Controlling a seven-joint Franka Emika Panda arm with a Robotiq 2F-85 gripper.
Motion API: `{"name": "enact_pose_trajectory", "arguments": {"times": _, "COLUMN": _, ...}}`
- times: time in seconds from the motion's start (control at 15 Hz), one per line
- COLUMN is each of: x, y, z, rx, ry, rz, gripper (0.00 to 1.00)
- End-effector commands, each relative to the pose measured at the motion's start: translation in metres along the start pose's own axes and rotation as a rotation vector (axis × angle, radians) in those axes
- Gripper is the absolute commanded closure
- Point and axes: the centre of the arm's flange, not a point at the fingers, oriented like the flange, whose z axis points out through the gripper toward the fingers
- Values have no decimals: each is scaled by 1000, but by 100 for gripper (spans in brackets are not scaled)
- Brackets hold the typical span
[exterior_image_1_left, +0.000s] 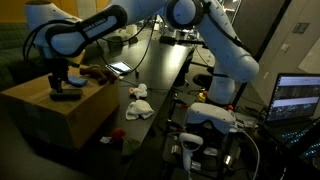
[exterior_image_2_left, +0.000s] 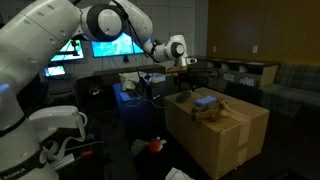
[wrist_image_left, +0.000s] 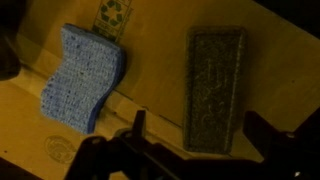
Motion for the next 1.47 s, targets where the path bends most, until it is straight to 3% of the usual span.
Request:
{"name": "enact_pose_trajectory", "arguments": {"times": 0.0, "x": -28, "y": 0, "z": 4, "rx": 31, "ry": 39, "rz": -22, "gripper": 0}}
{"name": "enact_pose_trajectory", "arguments": {"times": 0.87, "x": -42, "y": 5, "z": 39, "rx": 96, "ry": 11, "rz": -62, "gripper": 0}}
{"name": "enact_pose_trajectory", "arguments": {"times": 0.93, "x": -42, "y": 4, "z": 39, "rx": 99, "ry": 11, "rz": -65, "gripper": 4}}
{"name": "enact_pose_trajectory", "arguments": {"times": 1.0, "x": -41, "y": 4, "z": 39, "rx": 102, "ry": 12, "rz": -65, "gripper": 27}}
{"name": "enact_pose_trajectory", "arguments": {"times": 1.13, "x": -42, "y": 3, "z": 35, "rx": 106, "ry": 16, "rz": -73, "gripper": 32}}
{"name": "enact_pose_trajectory", "arguments": {"times": 1.4, "x": -42, "y": -5, "z": 21, "rx": 125, "ry": 16, "rz": -102, "gripper": 63}}
